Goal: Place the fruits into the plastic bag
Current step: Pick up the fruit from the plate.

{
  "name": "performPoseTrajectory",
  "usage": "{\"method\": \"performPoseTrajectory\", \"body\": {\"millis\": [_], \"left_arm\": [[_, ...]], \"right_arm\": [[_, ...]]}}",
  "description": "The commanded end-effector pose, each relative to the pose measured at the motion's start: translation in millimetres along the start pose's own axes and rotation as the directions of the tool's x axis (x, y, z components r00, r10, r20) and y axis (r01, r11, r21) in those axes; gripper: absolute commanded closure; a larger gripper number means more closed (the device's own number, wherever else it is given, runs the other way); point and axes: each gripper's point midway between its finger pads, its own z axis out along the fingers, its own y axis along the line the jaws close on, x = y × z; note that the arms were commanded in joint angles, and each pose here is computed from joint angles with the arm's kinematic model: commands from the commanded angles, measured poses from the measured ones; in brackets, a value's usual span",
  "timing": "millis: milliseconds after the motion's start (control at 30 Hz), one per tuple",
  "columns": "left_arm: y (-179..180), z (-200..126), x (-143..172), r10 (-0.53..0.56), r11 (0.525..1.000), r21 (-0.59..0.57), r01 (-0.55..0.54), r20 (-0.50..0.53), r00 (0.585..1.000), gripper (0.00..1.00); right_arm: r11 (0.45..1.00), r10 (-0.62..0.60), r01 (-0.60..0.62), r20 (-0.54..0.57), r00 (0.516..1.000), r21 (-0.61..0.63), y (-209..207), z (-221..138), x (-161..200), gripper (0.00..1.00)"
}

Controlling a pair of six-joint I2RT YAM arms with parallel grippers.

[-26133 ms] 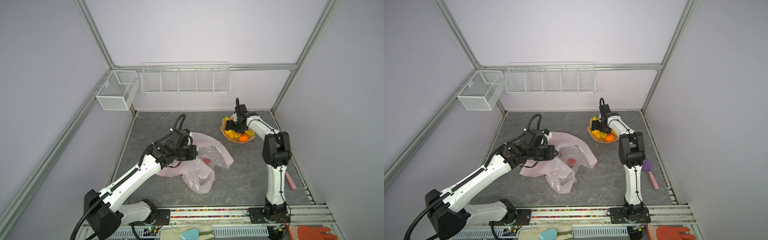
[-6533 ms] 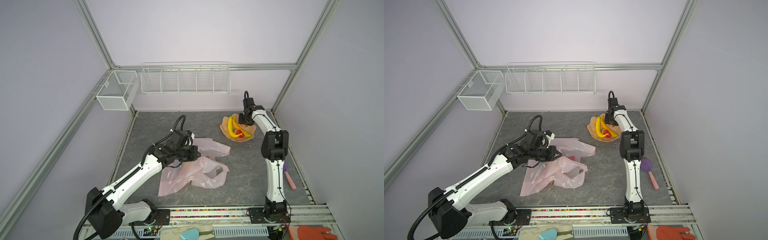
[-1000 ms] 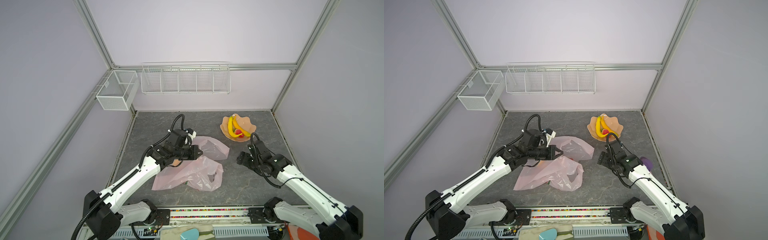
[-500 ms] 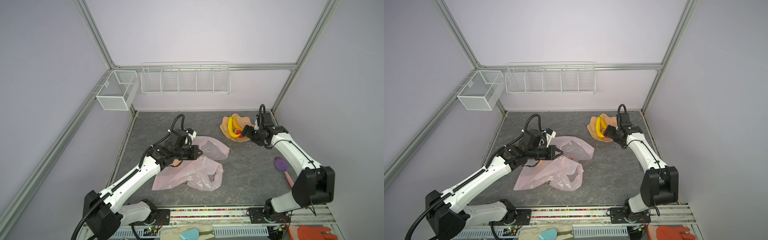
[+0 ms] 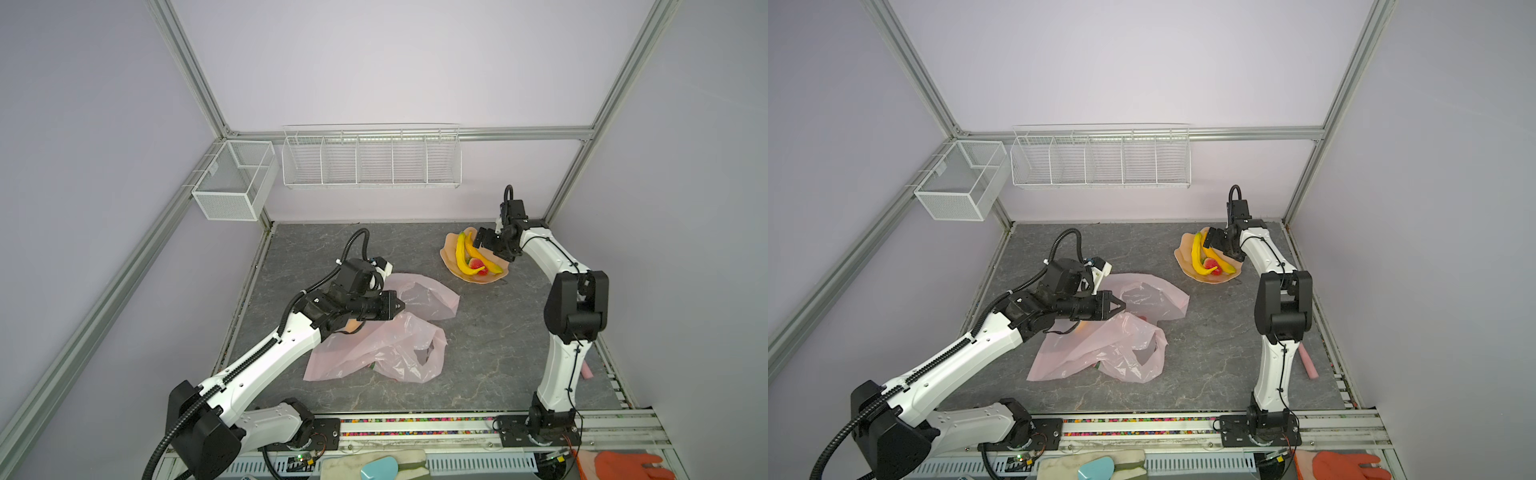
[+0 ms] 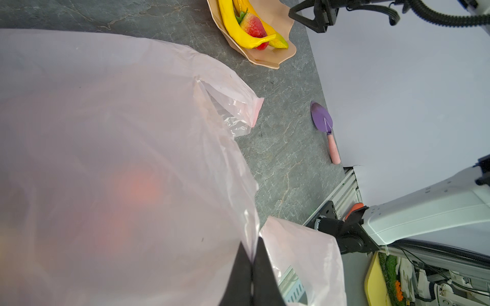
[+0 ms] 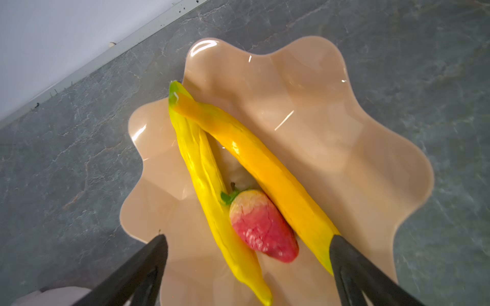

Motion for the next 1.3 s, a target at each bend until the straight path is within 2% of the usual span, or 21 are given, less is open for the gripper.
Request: {"method": "performPoseTrajectory", "body": {"millis": [0,267,533,867,1133,1267], "left_arm": [[-0.1,-1.3,-4.9,0.003,1.0,-0.011,-0.003,0.006,1.0,1.0],[1.3,4.0,-6.0,-0.004,1.0,-0.019,0.004,-0.009,1.0,1.0],[2.2,10.4,-7.0,-0.009,1.0,-0.021,0.008,-0.025,1.0,1.0],[1.4,13.2,-8.6,-0.009,1.0,-0.018,0.008,-0.029,1.0,1.0],[3.3,11.4,-6.1,-0.01,1.0,-0.026,0.009,-0.032,0.999,1.0],[2.9,10.5,-6.6,-0.007,1.0,-0.026,0.006,-0.029,1.0,1.0]], "right_arm": [[0.998,-0.052,0.054,-0.056,0.997,0.043,-8.8,16.0,3.5,0.06],[0.986,-0.119,0.127,-0.079,0.99,0.106,-16.9,47.9,-7.8,0.15],[0.984,-0.138,0.148,-0.103,0.985,0.098,-13.6,68.4,-7.2,0.22],[0.981,-0.166,0.178,-0.135,0.977,0.079,-5.8,86.4,6.2,0.24],[0.977,-0.163,0.18,-0.146,0.976,0.111,-14.1,96.2,9.7,0.39],[0.973,-0.182,0.197,-0.12,0.976,0.121,-11.5,88.9,2.6,0.48]]}}
